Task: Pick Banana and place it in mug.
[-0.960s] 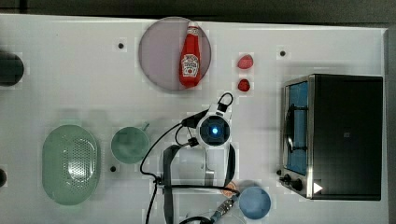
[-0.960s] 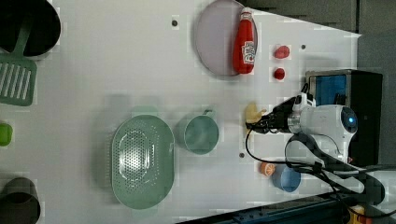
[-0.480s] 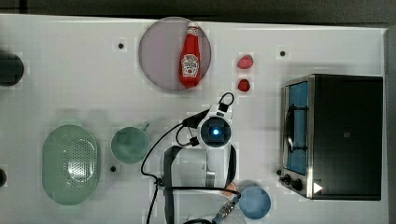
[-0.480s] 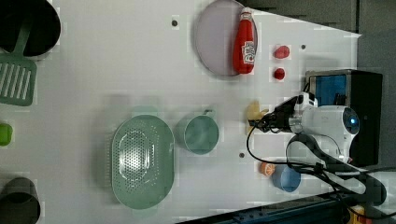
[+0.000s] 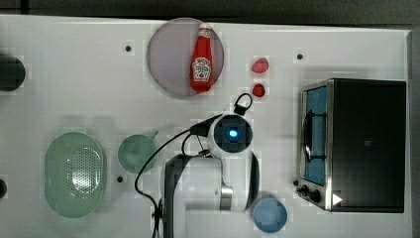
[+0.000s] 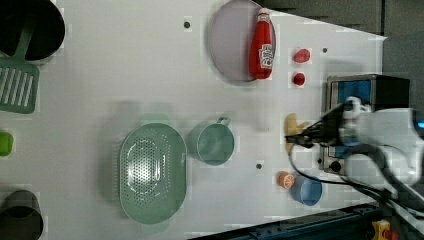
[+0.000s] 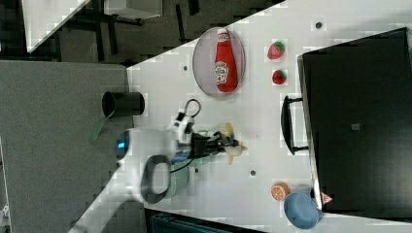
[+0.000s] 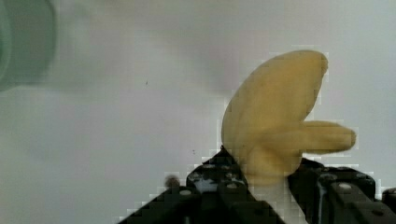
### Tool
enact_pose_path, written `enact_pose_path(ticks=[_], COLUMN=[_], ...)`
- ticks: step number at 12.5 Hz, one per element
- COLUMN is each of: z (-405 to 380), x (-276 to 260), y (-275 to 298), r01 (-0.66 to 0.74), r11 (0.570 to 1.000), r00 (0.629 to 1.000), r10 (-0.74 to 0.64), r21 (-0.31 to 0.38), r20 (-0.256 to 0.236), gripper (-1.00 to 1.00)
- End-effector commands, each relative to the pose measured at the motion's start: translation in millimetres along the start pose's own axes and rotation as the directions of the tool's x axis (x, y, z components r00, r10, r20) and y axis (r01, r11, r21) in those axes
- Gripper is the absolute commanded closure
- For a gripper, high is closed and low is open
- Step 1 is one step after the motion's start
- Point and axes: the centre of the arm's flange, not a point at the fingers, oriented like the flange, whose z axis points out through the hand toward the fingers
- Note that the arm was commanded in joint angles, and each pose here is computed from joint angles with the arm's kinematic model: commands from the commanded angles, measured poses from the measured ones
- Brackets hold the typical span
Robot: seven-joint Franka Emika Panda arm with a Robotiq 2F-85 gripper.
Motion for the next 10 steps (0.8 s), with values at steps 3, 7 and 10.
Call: enact_pose_path(ticks=[3, 7, 10], z=[-129.7, -140.8, -135.2], x=[2.4, 19.9, 35.4], y=[-19.8, -83.2, -144.4], r01=[-0.046, -0.097, -0.2], r11=[0.998, 0.995, 0.98], r00=[0.997, 0.994, 0.979], r10=[0.044, 0.095, 0.199], r21=[-0.034, -0.038, -0.005], r20=[-0.064, -0.055, -0.051], gripper=[0.36, 0.36, 0.36])
